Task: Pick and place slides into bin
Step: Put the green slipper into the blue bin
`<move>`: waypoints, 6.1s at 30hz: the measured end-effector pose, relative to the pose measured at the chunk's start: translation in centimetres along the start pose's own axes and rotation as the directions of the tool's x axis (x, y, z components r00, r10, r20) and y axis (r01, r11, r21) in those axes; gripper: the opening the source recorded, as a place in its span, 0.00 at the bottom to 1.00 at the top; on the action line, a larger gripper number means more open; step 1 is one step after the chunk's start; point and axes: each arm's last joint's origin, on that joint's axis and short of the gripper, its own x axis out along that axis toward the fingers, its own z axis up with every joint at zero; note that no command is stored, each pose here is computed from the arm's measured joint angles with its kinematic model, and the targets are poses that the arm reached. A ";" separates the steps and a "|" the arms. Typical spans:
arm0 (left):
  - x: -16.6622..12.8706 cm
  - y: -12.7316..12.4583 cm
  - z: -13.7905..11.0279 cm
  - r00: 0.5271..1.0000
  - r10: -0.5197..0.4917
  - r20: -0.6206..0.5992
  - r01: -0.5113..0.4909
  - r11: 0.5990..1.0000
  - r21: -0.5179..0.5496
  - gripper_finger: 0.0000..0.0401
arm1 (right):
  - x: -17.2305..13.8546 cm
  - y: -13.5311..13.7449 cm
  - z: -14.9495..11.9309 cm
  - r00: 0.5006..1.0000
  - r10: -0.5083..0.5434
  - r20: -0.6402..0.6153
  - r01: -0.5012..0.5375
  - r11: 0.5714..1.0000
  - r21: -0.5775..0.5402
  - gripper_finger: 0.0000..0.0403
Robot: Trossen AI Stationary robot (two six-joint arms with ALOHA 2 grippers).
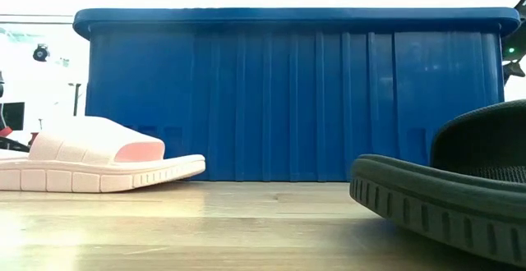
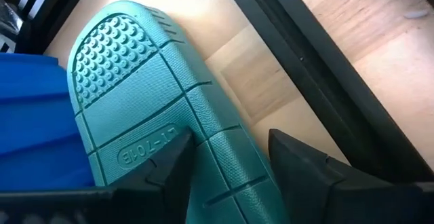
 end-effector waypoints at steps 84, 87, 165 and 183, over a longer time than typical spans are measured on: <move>0.0 0.0 -0.1 1.000 -0.001 -0.007 0.001 1.000 0.012 0.51 | -17.5 4.3 2.6 0.798 0.232 0.557 -0.083 0.956 -0.280 0.02; 0.0 0.0 -0.1 1.000 -0.001 -0.006 0.001 1.000 0.012 0.51 | -18.5 4.6 2.7 0.759 0.281 0.587 -0.086 0.937 -0.337 0.02; -3.8 2.3 2.1 0.940 -0.306 0.153 0.334 0.917 -0.218 0.51 | -30.9 25.2 -15.1 0.416 0.906 -0.080 -0.109 -0.037 -0.993 0.02; 0.4 1.6 -5.3 0.743 -0.490 -0.456 0.238 0.830 -0.505 0.51 | -32.0 23.7 -14.1 0.423 0.894 -0.150 -0.162 -0.088 -0.983 0.02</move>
